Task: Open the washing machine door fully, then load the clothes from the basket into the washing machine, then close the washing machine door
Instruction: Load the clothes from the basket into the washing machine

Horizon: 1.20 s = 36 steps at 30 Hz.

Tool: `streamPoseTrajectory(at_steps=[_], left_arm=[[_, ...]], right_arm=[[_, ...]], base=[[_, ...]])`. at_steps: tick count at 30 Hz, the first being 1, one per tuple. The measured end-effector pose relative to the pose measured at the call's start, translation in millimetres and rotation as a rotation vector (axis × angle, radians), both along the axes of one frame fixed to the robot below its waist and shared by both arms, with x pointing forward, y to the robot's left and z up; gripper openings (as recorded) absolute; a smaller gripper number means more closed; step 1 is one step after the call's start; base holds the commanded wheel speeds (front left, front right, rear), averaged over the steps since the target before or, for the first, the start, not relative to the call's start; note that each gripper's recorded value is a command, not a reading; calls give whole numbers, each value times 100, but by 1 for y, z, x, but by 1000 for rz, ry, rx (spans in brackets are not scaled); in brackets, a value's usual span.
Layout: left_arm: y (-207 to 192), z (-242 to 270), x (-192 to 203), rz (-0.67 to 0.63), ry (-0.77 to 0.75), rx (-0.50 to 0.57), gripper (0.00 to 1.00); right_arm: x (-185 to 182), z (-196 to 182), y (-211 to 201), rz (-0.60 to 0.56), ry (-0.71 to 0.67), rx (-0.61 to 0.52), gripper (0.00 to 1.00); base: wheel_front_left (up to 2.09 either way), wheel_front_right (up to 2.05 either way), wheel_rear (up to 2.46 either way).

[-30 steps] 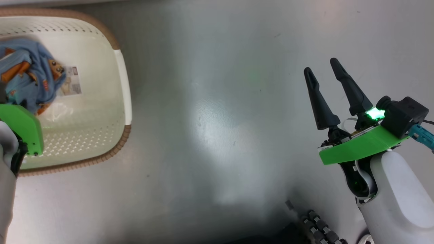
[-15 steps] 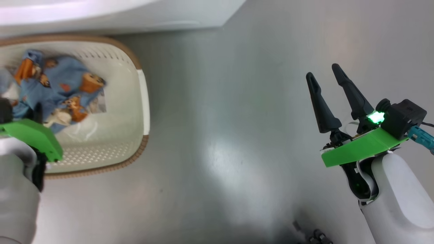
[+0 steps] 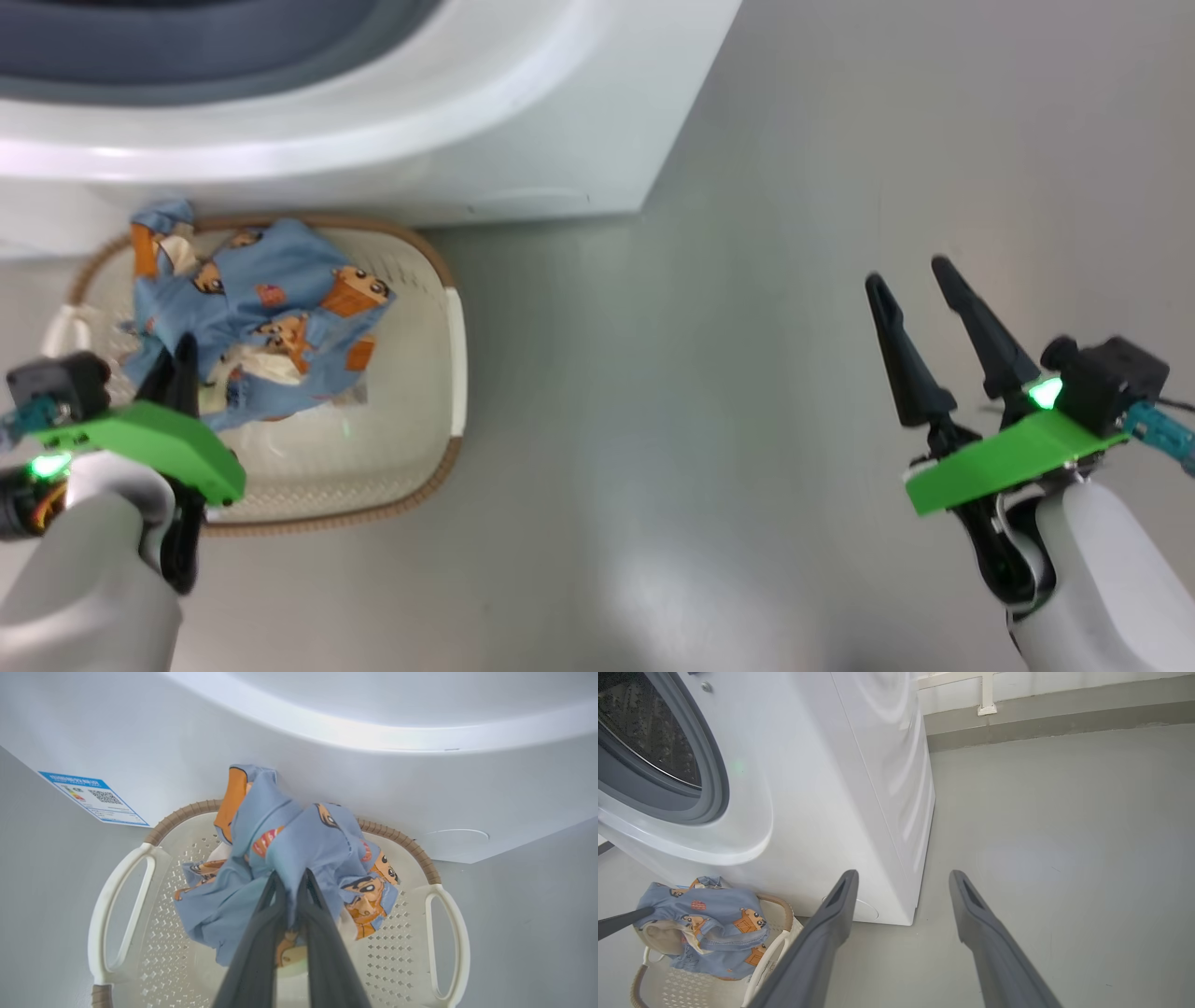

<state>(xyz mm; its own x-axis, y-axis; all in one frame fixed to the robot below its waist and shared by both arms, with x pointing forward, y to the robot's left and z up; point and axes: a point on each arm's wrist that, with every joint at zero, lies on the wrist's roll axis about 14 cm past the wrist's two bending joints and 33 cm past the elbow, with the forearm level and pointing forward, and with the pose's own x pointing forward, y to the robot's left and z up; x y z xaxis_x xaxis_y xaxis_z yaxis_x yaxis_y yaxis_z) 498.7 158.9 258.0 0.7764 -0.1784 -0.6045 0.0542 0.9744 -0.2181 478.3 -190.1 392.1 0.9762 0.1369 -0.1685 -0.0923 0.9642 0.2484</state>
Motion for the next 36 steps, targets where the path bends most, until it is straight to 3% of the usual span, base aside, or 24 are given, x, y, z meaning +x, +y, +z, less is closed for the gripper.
streamPoseTrajectory(at_steps=[16,36], left_arm=[[19,119,-34,-2,-342,32,0],[29,177,-114,97,-518,31,0]], right_arm=[[-52,51,-13,-48,-71,20,100],[-109,74,-40,-113,-107,1,100]], base=[[0,0,0],[0,0,0]])
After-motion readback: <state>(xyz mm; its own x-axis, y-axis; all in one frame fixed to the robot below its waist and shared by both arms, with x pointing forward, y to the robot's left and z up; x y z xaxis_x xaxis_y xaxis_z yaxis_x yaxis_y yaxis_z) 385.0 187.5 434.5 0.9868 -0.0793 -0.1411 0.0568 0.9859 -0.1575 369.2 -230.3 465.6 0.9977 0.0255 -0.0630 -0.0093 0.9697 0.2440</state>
